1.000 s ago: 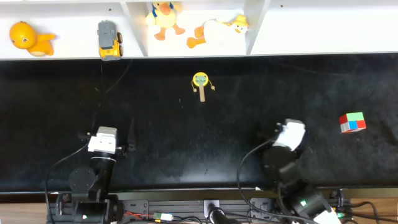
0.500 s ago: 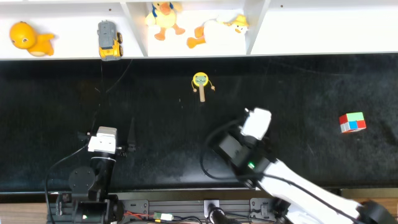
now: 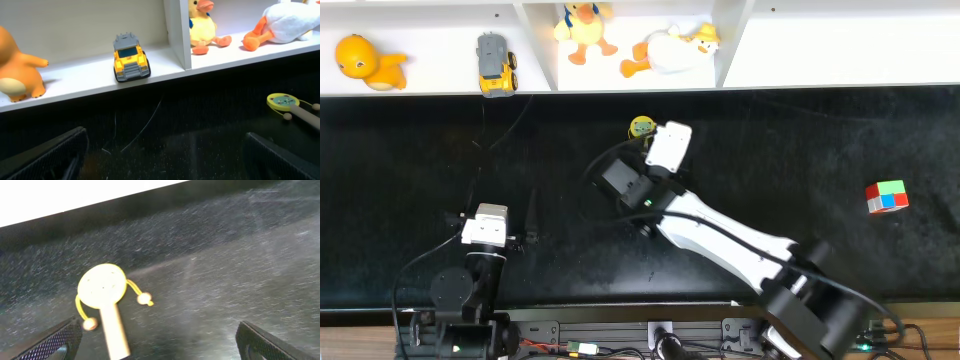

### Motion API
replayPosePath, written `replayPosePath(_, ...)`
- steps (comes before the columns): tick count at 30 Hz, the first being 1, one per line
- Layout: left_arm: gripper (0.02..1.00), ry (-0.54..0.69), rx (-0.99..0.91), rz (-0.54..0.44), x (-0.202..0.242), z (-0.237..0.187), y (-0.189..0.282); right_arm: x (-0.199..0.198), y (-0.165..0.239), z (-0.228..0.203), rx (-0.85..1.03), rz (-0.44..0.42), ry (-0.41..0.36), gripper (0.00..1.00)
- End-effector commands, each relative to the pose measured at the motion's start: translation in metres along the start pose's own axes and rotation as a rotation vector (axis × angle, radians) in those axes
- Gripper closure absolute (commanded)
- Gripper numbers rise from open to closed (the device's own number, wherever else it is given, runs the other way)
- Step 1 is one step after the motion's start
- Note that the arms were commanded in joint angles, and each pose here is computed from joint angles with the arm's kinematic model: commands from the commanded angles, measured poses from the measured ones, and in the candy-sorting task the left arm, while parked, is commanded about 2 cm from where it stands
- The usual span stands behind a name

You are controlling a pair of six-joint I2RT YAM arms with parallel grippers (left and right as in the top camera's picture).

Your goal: Store Toys

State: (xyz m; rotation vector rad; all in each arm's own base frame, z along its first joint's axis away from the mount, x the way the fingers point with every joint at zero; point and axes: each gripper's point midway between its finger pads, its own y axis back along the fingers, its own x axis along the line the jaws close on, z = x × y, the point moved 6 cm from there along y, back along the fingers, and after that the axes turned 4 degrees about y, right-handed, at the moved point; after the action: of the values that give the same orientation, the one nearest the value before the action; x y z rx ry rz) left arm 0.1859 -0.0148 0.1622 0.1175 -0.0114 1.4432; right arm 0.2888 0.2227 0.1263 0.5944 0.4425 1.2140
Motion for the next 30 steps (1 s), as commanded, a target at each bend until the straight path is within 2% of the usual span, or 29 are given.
replayPosePath(1,0.02,0.007,-0.006,-0.014,-0.002,0.001,0.001,0.021,-0.009,-0.007,0.07,0.04,-0.011,0.005)
replayPosePath(4,0.02,0.007,-0.006,-0.014,-0.002,0.001,0.001,0.028,-0.013,-0.011,0.095,0.044,0.002,0.007)
replayPosePath(7,0.02,0.007,-0.006,-0.014,-0.002,0.001,0.001,0.029,-0.016,-0.015,0.108,0.049,0.075,0.005)
replayPosePath(16,0.02,0.007,-0.006,-0.014,-0.002,0.001,0.001,0.019,-0.023,-0.01,0.127,0.012,0.193,0.005)
replayPosePath(21,0.02,0.007,-0.006,-0.014,-0.002,0.001,0.001,0.021,-0.029,-0.009,0.197,0.075,0.297,0.005)
replayPosePath(28,0.02,0.007,-0.006,-0.014,-0.002,0.001,0.001,0.034,-0.039,-0.012,0.278,0.219,0.335,0.005)
replayPosePath(30,0.02,0.007,-0.006,-0.014,-0.002,0.001,0.001,0.035,-0.041,-0.015,0.3,0.23,0.343,0.005)
